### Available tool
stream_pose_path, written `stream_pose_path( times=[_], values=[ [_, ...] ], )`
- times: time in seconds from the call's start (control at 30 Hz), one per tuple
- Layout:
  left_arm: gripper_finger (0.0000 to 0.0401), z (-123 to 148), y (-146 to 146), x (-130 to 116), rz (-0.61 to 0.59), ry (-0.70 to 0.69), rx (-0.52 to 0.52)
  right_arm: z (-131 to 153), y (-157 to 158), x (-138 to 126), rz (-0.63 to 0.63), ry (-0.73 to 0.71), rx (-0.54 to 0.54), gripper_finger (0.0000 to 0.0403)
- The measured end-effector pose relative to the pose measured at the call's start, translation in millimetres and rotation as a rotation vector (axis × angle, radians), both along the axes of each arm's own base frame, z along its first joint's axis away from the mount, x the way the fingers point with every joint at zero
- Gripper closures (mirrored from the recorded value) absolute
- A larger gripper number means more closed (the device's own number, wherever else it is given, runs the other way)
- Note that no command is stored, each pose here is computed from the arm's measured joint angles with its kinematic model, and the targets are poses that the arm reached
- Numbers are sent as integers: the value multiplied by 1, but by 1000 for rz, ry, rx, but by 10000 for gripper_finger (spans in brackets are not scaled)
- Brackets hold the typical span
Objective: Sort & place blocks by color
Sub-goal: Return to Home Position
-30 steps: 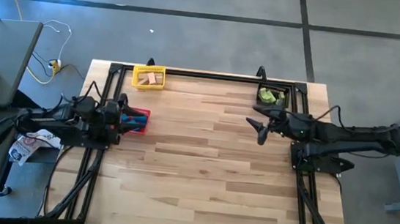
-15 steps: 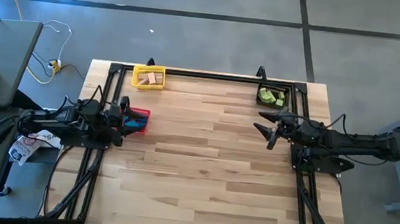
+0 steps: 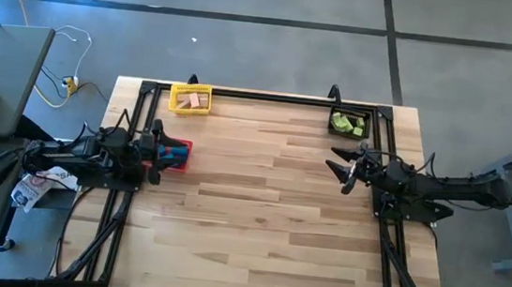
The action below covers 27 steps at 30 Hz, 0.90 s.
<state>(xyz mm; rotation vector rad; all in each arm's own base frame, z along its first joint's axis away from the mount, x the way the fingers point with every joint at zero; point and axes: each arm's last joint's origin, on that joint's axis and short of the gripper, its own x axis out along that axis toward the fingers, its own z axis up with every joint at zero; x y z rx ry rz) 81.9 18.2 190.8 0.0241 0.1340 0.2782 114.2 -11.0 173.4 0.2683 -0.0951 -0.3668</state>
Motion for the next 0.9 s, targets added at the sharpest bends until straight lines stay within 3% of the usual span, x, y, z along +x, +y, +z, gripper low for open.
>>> stream_pose_path(
  times=[0.3,0.6,0.9],
  values=[
    [212,-1,0,0,-1,6,-2,-5,0,0,-3,43,27,149],
    [212,0,0,0,-4,3,-1,-26,0,-2,-32,195,192,149],
    [212,0,0,0,-4,3,-1,-27,0,-2,-27,229,137,149]
  ],
)
